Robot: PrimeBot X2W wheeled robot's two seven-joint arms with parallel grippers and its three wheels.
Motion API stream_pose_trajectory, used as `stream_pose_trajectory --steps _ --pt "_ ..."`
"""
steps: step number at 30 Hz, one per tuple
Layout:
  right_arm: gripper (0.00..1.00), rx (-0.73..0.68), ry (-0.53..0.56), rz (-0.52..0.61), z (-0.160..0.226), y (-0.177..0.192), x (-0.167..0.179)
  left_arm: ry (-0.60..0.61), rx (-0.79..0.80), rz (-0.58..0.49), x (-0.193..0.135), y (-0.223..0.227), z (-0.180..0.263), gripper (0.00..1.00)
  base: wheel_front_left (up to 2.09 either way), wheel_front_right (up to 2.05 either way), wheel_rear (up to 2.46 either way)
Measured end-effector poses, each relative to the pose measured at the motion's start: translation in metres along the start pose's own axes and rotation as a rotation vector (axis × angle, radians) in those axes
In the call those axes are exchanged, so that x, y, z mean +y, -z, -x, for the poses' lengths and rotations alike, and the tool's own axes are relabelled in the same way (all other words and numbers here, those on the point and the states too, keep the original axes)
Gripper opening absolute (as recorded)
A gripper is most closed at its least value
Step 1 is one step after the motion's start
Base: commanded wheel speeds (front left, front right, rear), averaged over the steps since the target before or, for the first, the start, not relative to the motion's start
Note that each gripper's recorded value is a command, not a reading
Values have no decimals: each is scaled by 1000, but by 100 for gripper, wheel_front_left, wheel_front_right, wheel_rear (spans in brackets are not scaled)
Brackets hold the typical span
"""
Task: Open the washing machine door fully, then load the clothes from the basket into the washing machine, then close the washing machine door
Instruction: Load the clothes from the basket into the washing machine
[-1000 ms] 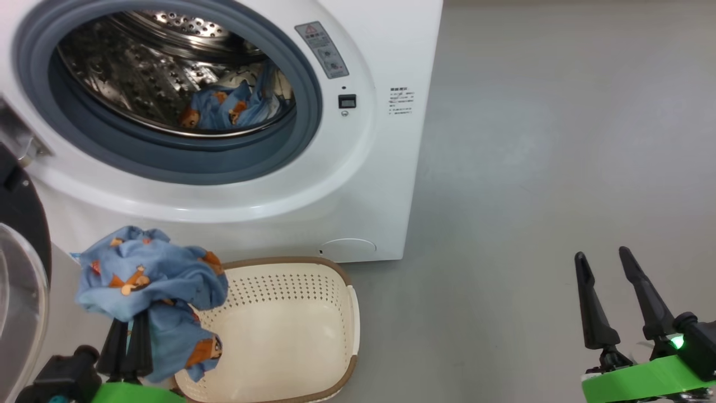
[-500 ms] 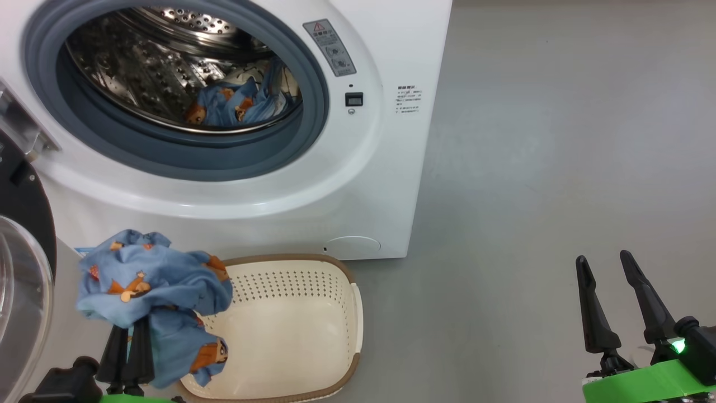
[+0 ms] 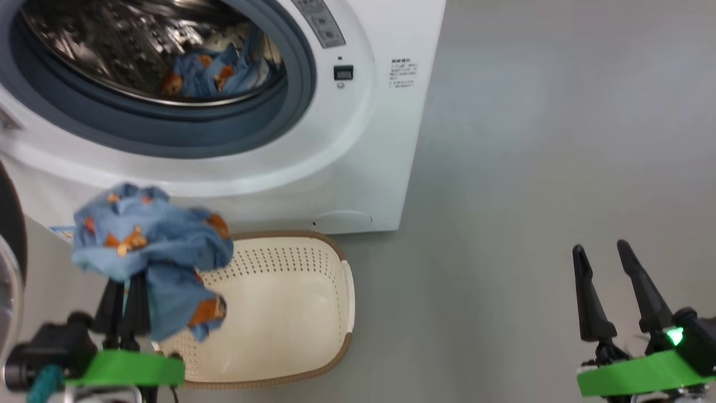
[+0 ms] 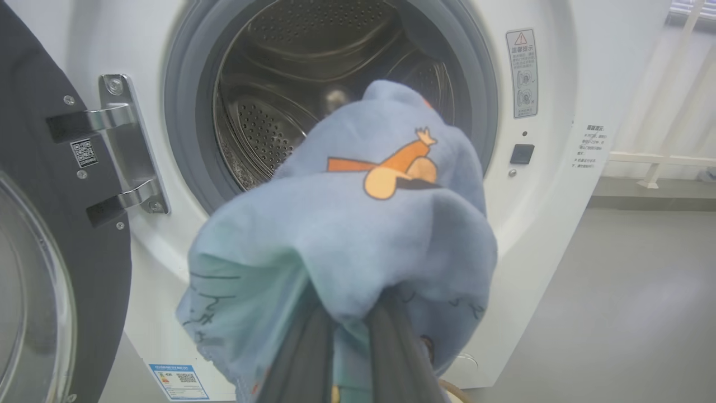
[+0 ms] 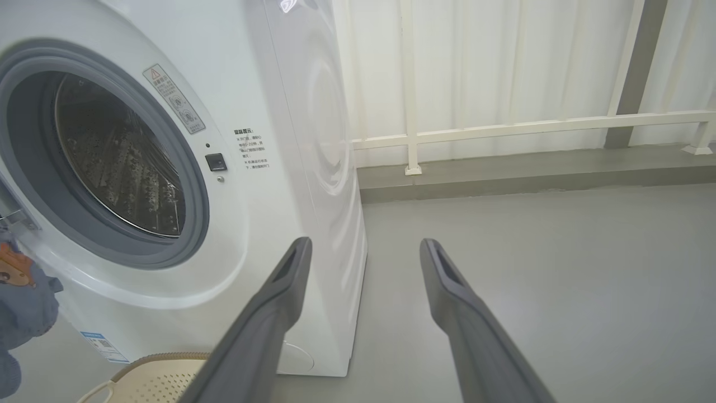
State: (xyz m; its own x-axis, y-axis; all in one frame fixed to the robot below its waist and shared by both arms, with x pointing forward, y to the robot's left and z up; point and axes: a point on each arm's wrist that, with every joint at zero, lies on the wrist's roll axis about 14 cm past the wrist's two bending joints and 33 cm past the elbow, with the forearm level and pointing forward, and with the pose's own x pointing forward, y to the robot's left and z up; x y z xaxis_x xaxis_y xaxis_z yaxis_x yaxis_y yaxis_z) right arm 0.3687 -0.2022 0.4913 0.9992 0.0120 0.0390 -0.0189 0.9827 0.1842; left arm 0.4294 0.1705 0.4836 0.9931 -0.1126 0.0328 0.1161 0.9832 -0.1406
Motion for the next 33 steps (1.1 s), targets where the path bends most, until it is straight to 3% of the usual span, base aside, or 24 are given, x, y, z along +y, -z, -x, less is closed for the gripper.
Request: stream_pose_trajectory --steps 14,33 --pt "100 11 6 -18 -46 17 1 61 -84 -26 4 -14 -111 0 0 0 0" --pt "100 72 70 -1 -61 45 -19 114 -19 -49 -5 17 -235 0 0 0 0"
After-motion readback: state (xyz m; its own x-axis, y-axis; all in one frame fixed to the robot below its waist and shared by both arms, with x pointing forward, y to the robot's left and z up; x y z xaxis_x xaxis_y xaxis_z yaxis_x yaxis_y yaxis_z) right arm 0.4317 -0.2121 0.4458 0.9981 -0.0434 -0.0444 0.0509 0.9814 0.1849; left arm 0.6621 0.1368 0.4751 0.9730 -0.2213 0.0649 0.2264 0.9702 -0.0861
